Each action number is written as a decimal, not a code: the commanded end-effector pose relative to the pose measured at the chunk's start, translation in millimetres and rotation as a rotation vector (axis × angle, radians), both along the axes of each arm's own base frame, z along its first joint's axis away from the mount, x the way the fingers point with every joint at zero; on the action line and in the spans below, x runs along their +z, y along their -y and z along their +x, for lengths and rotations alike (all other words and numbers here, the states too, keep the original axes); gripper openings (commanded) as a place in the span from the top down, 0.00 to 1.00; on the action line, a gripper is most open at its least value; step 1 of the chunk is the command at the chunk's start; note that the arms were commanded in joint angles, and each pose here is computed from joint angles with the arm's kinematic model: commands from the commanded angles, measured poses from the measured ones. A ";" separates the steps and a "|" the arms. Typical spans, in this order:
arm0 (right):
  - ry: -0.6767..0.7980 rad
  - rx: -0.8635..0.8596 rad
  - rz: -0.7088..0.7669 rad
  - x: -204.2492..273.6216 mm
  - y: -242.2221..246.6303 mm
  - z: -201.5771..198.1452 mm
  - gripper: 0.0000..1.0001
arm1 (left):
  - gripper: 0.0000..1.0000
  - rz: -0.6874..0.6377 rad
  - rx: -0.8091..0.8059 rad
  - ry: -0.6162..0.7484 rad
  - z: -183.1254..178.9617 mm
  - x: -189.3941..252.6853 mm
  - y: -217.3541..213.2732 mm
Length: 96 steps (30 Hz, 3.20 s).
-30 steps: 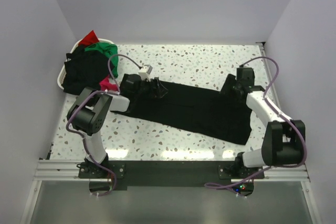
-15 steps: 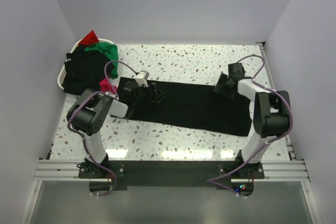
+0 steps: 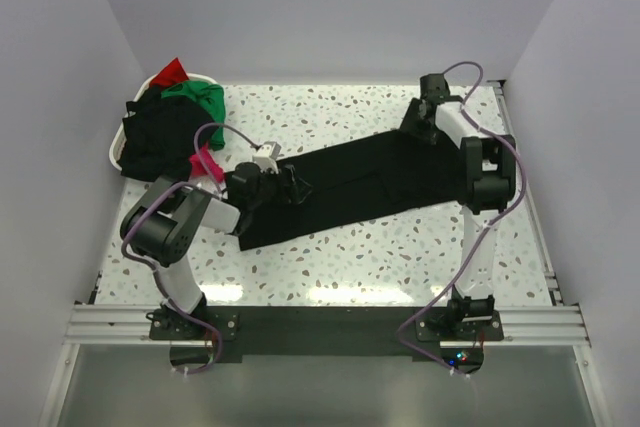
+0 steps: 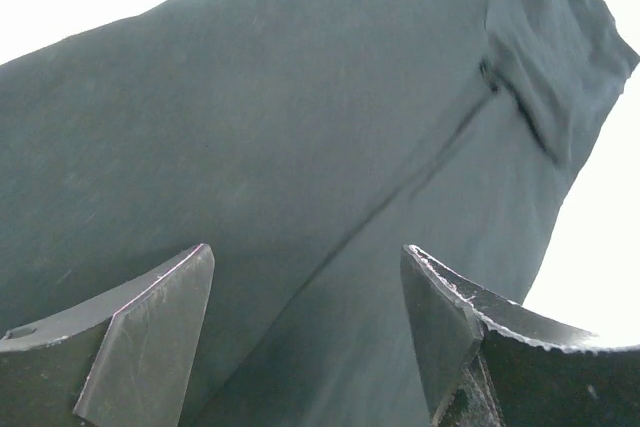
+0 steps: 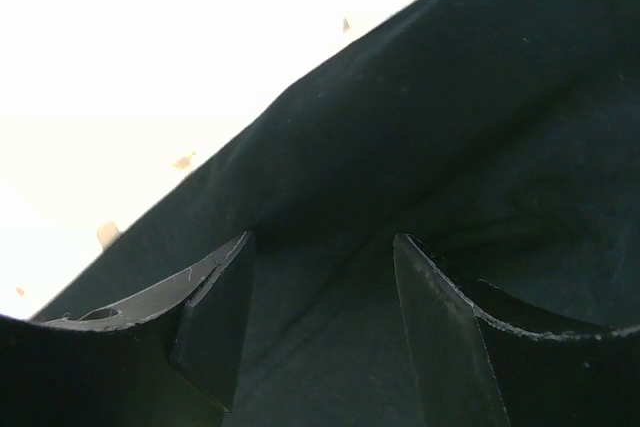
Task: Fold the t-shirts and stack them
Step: Fold the tshirt
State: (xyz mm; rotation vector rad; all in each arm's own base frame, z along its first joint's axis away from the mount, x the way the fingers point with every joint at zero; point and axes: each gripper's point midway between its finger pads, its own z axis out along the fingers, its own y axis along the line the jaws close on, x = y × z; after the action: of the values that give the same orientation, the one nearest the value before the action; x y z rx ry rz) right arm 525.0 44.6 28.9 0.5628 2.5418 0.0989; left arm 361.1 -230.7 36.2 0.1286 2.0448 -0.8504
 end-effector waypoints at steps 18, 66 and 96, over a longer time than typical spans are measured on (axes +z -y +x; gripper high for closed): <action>0.200 0.234 0.095 120.6 -33.5 17.4 0.37 | 0.16 0.133 0.102 0.065 -20.1 27.8 -36.9; -0.149 0.253 0.007 -36.7 -50.2 -1.4 0.37 | 0.14 0.141 0.027 -0.225 -161.7 -66.4 -36.4; -0.008 0.472 0.124 -30.8 -142.3 42.4 0.25 | 0.14 0.057 -0.174 -0.332 -223.0 -69.7 75.6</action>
State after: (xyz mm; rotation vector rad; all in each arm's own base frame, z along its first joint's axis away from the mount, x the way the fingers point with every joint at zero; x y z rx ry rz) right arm 583.4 164.9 34.4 0.0397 2.5530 0.3391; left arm 169.0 -343.8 36.8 0.1659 2.0983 -1.2070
